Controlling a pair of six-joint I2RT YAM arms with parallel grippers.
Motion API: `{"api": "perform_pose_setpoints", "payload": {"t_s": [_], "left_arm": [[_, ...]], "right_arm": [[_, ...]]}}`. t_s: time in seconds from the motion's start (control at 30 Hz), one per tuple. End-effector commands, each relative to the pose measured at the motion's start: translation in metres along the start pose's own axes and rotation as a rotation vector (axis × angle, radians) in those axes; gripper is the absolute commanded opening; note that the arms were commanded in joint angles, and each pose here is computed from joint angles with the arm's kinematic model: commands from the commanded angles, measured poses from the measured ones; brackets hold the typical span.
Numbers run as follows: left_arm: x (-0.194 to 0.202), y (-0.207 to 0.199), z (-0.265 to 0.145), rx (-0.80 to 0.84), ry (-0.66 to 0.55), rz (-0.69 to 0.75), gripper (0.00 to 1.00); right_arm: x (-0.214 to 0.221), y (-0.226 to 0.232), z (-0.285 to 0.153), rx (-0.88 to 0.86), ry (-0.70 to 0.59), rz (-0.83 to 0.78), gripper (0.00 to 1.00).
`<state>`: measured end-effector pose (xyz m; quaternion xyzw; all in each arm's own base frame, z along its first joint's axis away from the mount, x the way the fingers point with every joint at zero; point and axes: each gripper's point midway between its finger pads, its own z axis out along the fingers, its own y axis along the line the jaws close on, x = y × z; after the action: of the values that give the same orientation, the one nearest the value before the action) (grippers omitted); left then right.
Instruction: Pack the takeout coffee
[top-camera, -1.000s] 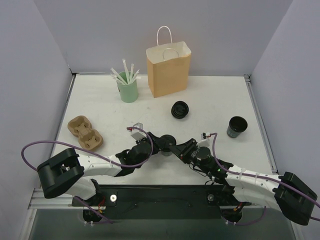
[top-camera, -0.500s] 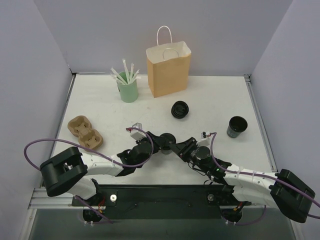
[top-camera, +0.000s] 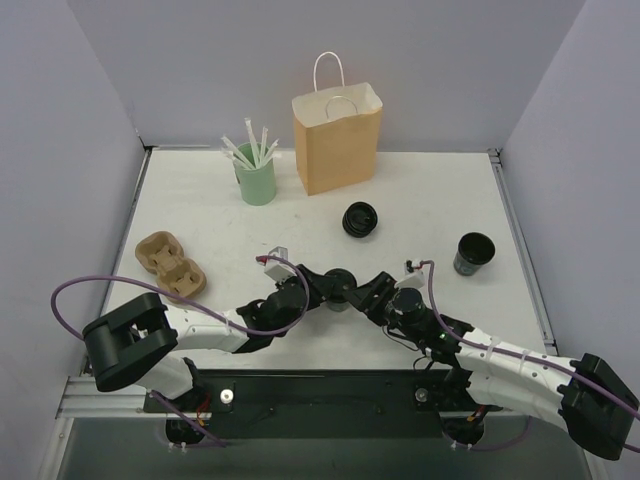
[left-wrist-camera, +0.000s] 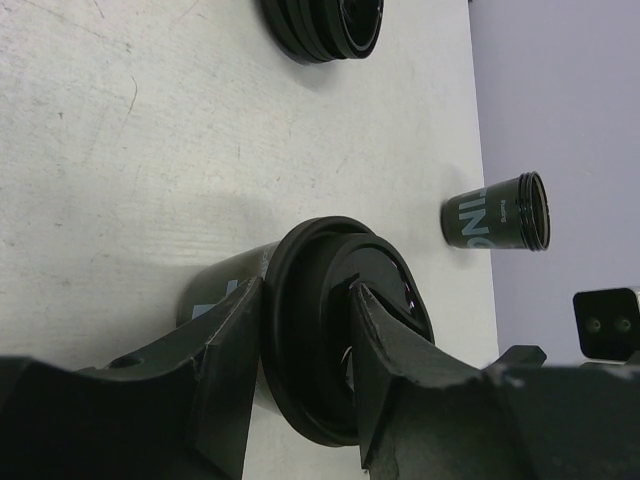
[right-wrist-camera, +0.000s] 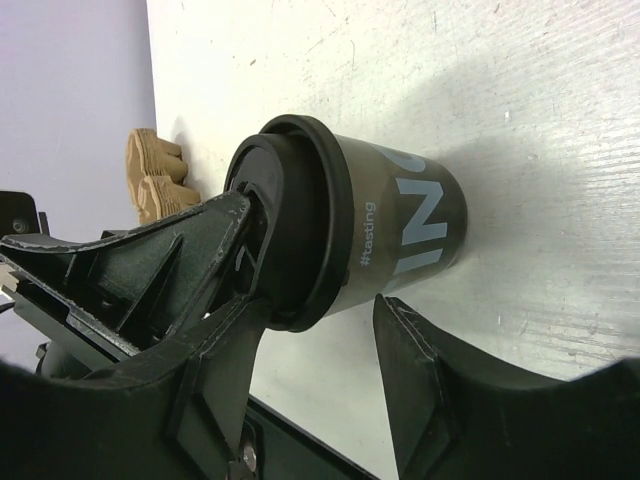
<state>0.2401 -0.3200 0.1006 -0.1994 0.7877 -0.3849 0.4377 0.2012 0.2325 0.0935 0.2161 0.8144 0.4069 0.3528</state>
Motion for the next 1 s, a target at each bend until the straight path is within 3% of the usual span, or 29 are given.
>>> {"api": "perform_pose_setpoints", "payload": {"t_s": [0.0,0.1,0.2,0.63,0.97], "left_arm": [[0.057,0.096,-0.027,-0.250,0.255,0.234,0.46],[0.056,0.096,-0.028,-0.254,0.255,0.238,0.46],[0.055,0.096,-0.027,-0.257,0.251,0.238,0.46],[0.056,0.096,-0.027,-0.264,0.251,0.240,0.46],[0.056,0.094,-0.027,-0.263,0.252,0.244,0.46]], "right_arm": [[-0.011,0.020,-0.001,-0.040,-0.027,0.001,0.50],[-0.012,0.022,-0.003,-0.054,-0.032,0.010,0.43],[-0.012,0.022,-0.006,-0.062,-0.036,0.016,0.42],[-0.019,0.015,-0.009,-0.021,-0.067,0.021,0.53],[-0.019,0.001,0.006,0.008,-0.055,0.057,0.51]]}}
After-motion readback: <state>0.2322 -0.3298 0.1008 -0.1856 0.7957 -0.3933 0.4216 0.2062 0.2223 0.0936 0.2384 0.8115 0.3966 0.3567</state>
